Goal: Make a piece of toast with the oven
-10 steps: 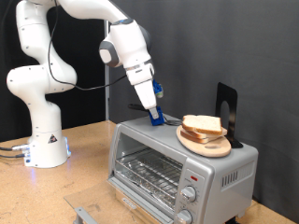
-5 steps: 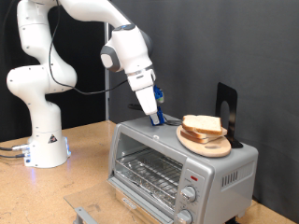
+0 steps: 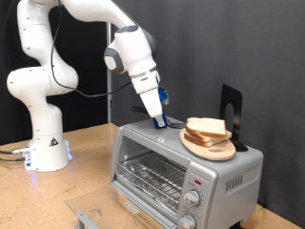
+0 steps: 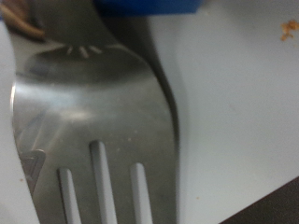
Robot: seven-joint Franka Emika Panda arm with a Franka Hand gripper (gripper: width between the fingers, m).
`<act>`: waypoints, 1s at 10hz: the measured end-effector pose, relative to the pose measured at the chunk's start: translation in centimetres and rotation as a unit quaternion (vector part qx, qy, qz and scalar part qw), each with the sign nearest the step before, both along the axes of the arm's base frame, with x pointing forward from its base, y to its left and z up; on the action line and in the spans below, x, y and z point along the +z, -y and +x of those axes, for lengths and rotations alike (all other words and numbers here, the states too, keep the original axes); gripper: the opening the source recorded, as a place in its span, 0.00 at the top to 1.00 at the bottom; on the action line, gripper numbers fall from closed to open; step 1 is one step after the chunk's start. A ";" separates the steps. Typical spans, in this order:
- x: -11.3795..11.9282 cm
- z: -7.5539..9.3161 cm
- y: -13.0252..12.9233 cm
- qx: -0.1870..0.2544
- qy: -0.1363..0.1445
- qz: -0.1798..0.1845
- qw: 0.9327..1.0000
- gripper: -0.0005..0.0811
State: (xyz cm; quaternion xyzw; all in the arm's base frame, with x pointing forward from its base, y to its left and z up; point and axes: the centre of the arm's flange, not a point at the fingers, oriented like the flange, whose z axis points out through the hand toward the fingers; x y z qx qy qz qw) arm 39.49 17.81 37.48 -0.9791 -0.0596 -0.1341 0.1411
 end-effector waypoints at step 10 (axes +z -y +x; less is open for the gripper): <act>1.3 -0.1 0.5 -0.004 -0.035 -0.003 0.999 0.00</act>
